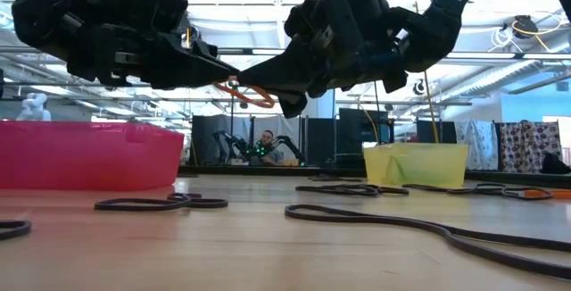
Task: Sort rubber bands into baskets
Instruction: Put the orange rubber band into the pink bin
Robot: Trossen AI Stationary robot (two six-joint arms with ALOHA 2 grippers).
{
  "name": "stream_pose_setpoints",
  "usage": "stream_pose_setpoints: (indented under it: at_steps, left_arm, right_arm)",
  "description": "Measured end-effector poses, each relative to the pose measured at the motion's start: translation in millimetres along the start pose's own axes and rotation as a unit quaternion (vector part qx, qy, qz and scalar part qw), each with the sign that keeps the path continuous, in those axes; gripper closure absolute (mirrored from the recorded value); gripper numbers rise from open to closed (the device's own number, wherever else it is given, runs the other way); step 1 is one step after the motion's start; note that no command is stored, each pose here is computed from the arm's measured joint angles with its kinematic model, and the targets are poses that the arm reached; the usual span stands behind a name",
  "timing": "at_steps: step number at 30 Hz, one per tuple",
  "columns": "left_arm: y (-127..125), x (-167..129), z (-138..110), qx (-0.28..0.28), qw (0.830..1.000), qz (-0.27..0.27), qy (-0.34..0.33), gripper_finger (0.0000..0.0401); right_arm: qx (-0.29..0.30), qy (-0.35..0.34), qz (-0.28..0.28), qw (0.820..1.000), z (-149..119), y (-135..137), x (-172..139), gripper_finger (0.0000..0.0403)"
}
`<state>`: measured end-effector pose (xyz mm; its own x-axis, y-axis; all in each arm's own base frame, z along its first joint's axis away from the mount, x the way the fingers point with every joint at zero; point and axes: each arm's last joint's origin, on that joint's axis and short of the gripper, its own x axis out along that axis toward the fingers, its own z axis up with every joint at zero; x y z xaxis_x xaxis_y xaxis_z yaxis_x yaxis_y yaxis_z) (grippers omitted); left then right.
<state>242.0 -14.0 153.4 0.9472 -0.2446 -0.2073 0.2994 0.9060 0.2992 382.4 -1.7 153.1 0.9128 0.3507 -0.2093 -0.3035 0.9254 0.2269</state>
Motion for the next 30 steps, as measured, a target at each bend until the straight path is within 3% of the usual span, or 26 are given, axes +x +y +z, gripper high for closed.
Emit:
stream_pose_setpoints:
  at_steps: [5,30]
  left_arm:
    - [3.9,-0.7,-2.6,-0.003,0.999,0.028,0.016,0.0272]
    - [3.1,-0.6,-2.8,-0.003,1.0,0.02,0.016,0.0272]
  right_arm:
    - [0.004,0.0,0.0,1.0,0.0,0.0,0.0,0.0402]
    - [0.032,-0.022,-0.017,0.999,5.7,-13.5,-5.7,0.0403]
